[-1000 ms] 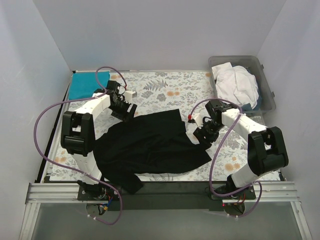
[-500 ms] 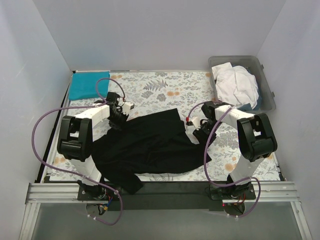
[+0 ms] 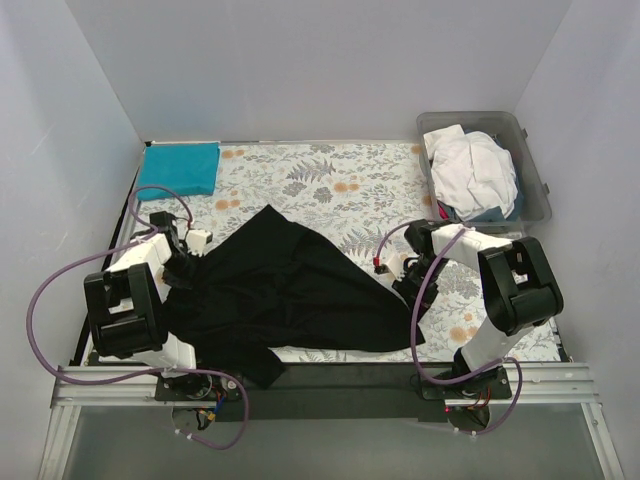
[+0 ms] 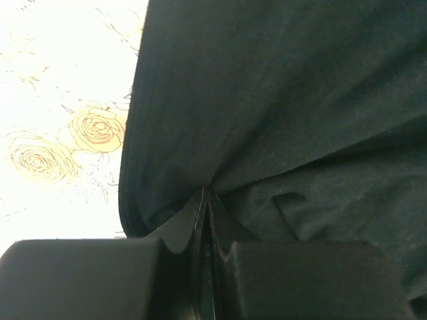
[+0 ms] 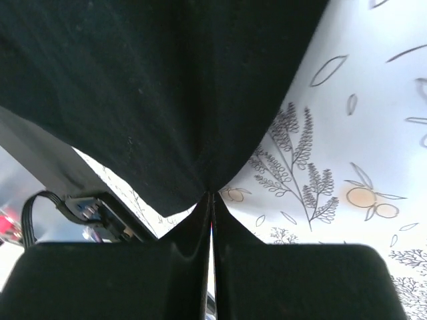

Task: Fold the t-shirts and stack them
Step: Flatten the tshirt out

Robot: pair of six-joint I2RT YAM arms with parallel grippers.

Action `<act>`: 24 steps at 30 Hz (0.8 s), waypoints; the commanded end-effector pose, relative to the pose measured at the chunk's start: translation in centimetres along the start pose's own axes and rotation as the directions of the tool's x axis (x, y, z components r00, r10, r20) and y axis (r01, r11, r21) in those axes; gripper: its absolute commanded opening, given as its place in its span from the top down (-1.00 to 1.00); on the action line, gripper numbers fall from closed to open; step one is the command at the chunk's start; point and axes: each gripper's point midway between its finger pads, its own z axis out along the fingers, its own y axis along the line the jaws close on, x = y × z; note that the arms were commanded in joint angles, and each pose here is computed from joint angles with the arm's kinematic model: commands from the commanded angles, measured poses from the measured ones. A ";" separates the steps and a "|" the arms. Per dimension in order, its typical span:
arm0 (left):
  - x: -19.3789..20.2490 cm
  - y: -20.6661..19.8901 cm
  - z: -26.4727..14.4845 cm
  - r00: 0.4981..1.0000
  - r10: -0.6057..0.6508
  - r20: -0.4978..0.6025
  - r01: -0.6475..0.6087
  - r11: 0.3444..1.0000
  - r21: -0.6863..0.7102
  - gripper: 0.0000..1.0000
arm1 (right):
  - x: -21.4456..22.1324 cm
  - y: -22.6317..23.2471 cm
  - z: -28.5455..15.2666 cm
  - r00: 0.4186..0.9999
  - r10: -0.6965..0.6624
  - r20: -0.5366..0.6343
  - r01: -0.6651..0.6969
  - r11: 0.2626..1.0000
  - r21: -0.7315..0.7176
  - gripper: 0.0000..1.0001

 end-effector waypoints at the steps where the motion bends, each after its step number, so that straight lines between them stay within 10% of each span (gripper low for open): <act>1: 2.7 0.1 0.1 0.995 0.059 -0.079 -0.061 0.998 -0.020 1.00 | 1.4 -0.4 -0.1 0.995 -0.079 -0.058 0.080 0.997 0.017 0.97; 5: 1.5 0.1 -0.5 0.998 0.041 -0.042 -0.041 0.999 -0.002 1.00 | -2.2 -0.7 -2.6 0.997 -0.075 0.016 0.075 0.997 0.008 0.92; 7: 1.0 -0.2 -1.0 0.999 0.020 -0.032 -0.020 1.000 0.019 1.00 | -6.8 -1.4 -5.6 0.988 -0.076 0.138 0.071 0.997 0.042 0.31; 10: -0.1 0.1 -1.3 1.000 0.012 -0.017 -0.011 1.000 0.029 1.00 | -13.4 -1.3 -9.7 0.946 -0.094 0.311 0.080 0.995 0.057 0.01; 24: -1.7 0.0 -2.0 1.000 -0.023 0.014 0.023 0.998 0.055 1.00 | -29.1 -4.8 -8.4 0.897 -0.131 0.423 0.072 0.986 0.152 -0.03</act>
